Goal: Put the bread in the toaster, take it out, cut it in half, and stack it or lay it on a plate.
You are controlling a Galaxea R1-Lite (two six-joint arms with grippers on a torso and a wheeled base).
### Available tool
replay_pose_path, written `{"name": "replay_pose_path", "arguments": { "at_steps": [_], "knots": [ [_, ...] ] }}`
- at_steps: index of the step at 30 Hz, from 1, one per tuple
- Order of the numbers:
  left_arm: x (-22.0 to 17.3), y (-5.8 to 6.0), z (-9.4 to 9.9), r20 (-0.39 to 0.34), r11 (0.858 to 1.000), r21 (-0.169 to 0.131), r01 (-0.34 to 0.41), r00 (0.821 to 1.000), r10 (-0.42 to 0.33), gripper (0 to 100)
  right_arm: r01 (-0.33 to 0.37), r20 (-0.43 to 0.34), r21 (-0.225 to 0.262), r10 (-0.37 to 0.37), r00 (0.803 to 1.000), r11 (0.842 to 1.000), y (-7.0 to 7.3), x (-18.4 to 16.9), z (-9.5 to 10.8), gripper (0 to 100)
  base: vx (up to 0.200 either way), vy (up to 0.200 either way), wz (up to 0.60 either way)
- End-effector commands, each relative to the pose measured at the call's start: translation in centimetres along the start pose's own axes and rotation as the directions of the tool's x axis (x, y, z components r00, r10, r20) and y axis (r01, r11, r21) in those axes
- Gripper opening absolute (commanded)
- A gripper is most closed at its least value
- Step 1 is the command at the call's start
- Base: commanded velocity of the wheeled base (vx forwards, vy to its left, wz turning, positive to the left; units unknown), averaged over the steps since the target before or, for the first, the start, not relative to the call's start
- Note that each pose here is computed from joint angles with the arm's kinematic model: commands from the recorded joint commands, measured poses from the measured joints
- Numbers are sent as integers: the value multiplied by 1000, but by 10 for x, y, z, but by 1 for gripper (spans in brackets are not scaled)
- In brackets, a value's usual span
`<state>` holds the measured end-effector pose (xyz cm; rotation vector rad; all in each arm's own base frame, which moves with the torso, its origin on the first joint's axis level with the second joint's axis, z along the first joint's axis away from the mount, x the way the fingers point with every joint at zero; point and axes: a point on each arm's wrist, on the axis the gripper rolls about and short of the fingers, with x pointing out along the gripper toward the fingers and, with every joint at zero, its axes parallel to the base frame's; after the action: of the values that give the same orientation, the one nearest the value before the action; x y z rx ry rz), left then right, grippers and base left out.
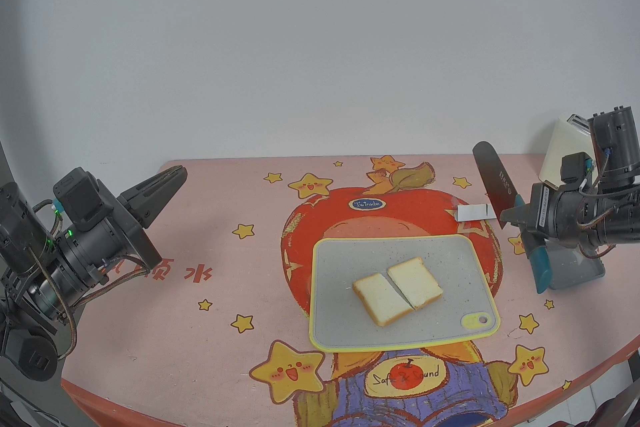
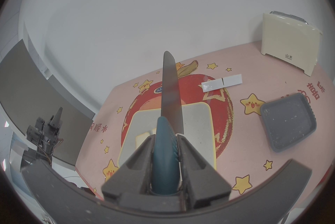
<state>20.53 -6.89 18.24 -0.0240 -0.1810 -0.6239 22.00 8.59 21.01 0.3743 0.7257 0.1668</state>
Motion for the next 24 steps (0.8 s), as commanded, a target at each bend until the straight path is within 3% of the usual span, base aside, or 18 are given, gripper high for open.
{"name": "replay_pose_path", "arguments": {
  "at_steps": [1, 4, 8, 15, 24],
  "knots": [
    [0, 0, 0, -1, 1000, -1, 1, 1000, -1, 0, 29, -29, -9, -29, 999, 1000, -22, 4, 1, 0, 0, 0, 0],
    [0, -2, -1, -5, 1000, 4, 9, 1000, -9, 0, 21, -25, -34, -22, 999, 999, -32, -1, 4, 0, 0, 0, 0],
    [2, -8, -2, -6, 999, 9, 36, 999, -36, 0, 29, -26, -28, -30, 999, 999, -39, -1, 5, 0, 0, 0, 0],
    [1, -9, -3, -11, 999, 10, 39, 999, -39, 0, 42, -59, -65, -46, 997, 997, -43, 6, -1, 0, 0, 0, 0],
    [2, -14, -4, -13, 998, 5, 60, 998, -60, 0, 56, -101, -65, -62, 993, 996, -45, 20, -2, 0, 0, 0, 0]
  ]
}}
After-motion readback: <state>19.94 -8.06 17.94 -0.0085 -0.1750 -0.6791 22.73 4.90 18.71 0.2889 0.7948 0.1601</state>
